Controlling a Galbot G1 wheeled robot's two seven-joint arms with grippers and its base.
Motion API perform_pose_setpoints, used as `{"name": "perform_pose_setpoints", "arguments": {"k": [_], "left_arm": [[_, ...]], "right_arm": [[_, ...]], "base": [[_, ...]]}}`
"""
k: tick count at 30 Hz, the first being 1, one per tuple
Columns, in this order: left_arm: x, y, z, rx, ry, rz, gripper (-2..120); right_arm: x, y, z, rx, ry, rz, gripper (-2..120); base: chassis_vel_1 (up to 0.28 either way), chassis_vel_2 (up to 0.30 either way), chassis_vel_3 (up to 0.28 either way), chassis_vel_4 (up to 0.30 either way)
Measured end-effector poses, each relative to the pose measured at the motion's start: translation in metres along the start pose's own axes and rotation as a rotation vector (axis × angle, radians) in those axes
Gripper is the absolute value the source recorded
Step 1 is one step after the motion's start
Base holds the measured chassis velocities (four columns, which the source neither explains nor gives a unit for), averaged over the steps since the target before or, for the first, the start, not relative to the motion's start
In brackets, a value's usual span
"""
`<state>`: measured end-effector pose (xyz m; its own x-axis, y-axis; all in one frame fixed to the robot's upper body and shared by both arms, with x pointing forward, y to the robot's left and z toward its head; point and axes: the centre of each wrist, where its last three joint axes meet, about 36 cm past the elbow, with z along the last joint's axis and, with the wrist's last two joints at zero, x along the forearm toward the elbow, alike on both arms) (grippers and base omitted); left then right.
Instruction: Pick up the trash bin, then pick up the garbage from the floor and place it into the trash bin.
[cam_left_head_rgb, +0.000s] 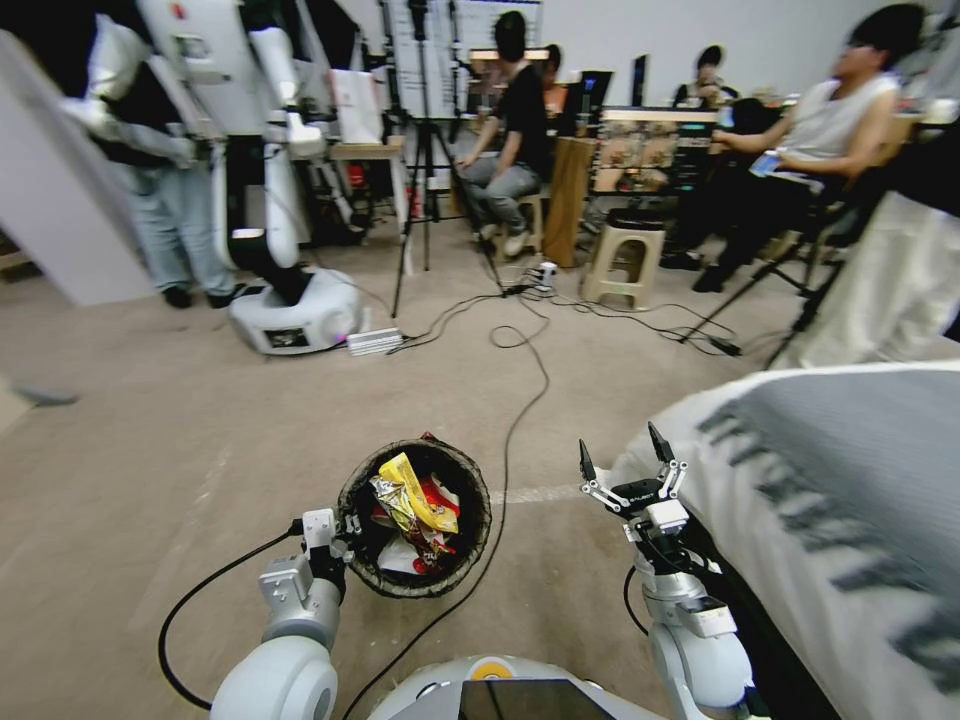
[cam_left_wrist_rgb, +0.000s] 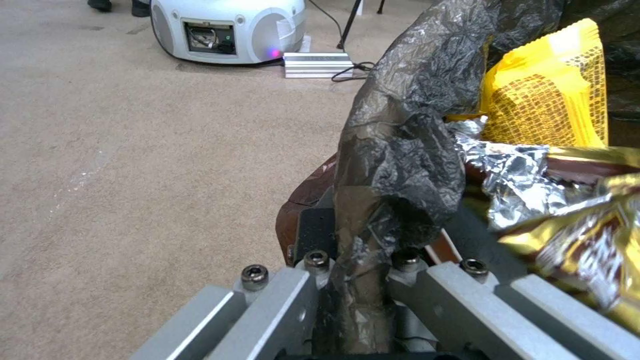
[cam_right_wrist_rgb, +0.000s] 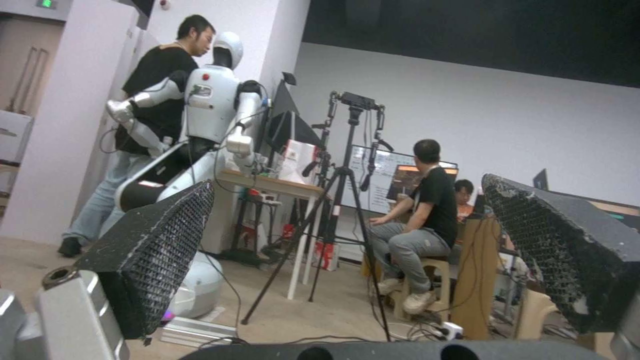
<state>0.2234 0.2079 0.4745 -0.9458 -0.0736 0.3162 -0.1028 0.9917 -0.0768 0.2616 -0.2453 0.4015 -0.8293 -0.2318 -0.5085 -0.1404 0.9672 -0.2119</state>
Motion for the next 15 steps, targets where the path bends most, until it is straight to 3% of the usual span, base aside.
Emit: {"name": "perform_pose_setpoints", "arguments": {"k": [15], "left_arm": [[-0.0007, -0.0014, 0.0006, -0.006, -0.005, -0.007, 0]], "right_arm": [[0.0, -0.0019, 0.0014, 0.002, 0.002, 0.008, 100]], "base": [[0.0, 0.0, 0.0, 0.0]]}}
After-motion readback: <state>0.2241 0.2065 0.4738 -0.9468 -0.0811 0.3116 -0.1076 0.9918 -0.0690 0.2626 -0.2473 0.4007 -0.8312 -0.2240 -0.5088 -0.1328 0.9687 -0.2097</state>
